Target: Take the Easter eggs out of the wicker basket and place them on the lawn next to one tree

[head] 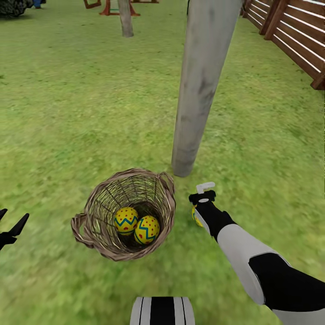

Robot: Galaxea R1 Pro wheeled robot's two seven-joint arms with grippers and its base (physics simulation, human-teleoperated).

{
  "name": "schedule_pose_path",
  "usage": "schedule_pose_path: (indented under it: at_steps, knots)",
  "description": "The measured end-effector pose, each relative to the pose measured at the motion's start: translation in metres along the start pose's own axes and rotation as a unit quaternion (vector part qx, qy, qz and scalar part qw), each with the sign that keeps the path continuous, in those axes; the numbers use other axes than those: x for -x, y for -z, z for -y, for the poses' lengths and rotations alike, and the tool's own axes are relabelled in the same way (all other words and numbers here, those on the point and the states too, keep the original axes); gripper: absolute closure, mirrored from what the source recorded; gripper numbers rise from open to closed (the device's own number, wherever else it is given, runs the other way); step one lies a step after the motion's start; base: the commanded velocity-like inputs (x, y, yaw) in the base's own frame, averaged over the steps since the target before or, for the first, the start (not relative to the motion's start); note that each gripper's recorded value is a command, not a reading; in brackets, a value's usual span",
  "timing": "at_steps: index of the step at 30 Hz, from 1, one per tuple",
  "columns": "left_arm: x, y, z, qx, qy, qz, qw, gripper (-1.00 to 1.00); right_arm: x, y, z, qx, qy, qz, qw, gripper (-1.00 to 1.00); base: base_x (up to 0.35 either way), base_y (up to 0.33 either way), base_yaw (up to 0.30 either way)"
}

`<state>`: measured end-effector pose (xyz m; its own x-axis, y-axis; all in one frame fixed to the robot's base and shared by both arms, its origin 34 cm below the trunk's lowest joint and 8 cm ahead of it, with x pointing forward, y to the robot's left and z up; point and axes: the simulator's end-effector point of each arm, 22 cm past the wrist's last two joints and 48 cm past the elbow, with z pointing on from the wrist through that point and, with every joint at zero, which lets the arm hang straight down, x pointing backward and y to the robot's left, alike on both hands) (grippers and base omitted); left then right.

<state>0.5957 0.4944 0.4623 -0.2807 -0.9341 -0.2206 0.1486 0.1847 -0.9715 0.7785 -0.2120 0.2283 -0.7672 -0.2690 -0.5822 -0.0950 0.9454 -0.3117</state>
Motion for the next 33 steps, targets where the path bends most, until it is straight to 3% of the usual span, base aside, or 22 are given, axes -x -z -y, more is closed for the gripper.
schedule_pose_path:
  at_steps: [2,4,7,10,13,18,19,21,23,24,27,31,33]
  knots:
    - [0.002,-0.001,0.005,-0.002,-0.003,-0.003,1.0000,-1.00,0.011,0.006,0.004,0.005,0.001,-0.012,0.9999,-1.00,0.000,0.000,0.000]
    - [-0.004,-0.008,0.008,-0.004,-0.002,-0.020,0.9998,-1.00,0.018,0.012,0.024,0.038,-0.008,-0.051,0.9979,-1.00,0.000,0.000,0.000]
    - [-0.008,-0.013,0.013,-0.009,-0.003,-0.030,0.9995,-1.00,0.035,0.027,0.054,0.095,-0.039,-0.071,0.9921,-1.00,0.000,0.000,0.000]
    - [-0.007,-0.015,0.020,-0.014,-0.004,-0.031,0.9994,-1.00,0.044,0.053,0.083,0.171,-0.082,-0.084,0.9782,-1.00,0.000,0.000,0.000]
    - [-0.007,-0.016,0.026,-0.020,-0.005,-0.031,0.9993,-1.00,0.049,0.085,0.095,0.253,-0.130,-0.083,0.9551,-1.00,0.000,0.000,0.000]
    - [-0.004,-0.017,0.037,-0.029,-0.009,-0.029,0.9991,-1.00,0.066,0.124,0.112,0.316,-0.160,-0.053,0.9335,-1.00,0.000,0.000,0.000]
    - [-0.004,-0.018,0.039,-0.031,-0.010,-0.029,0.9991,-1.00,0.070,0.132,0.114,0.331,-0.167,-0.046,0.9275,-1.00,0.000,0.000,0.000]
    - [-0.003,-0.018,0.043,-0.035,-0.012,-0.029,0.9989,-1.00,0.080,0.159,0.109,0.393,-0.193,-0.026,0.8985,-1.00,0.000,0.000,0.000]
    - [-0.002,-0.019,0.048,-0.038,-0.013,-0.028,0.9988,-1.00,0.094,0.198,0.100,0.474,-0.219,0.000,0.8530,-1.00,0.000,0.000,0.000]
    - [-0.002,-0.019,0.050,-0.040,-0.014,-0.028,0.9987,-1.00,0.099,0.209,0.098,0.492,-0.220,0.009,0.8422,-1.00,0.000,0.000,0.000]
    - [0.000,-0.019,0.056,-0.046,-0.015,-0.027,0.9985,-1.00,0.107,0.238,0.093,0.527,-0.214,0.029,0.8217,-1.00,0.000,0.000,0.000]
    - [-0.004,-0.024,0.064,-0.053,-0.016,-0.036,0.9978,-1.00,0.112,0.262,0.089,0.552,-0.202,0.044,0.8077,-1.00,0.000,0.000,0.000]
    - [-0.009,-0.028,0.068,-0.056,-0.016,-0.045,0.9973,-1.00,0.115,0.271,0.087,0.557,-0.196,0.050,0.8058,-1.00,0.000,0.000,0.000]
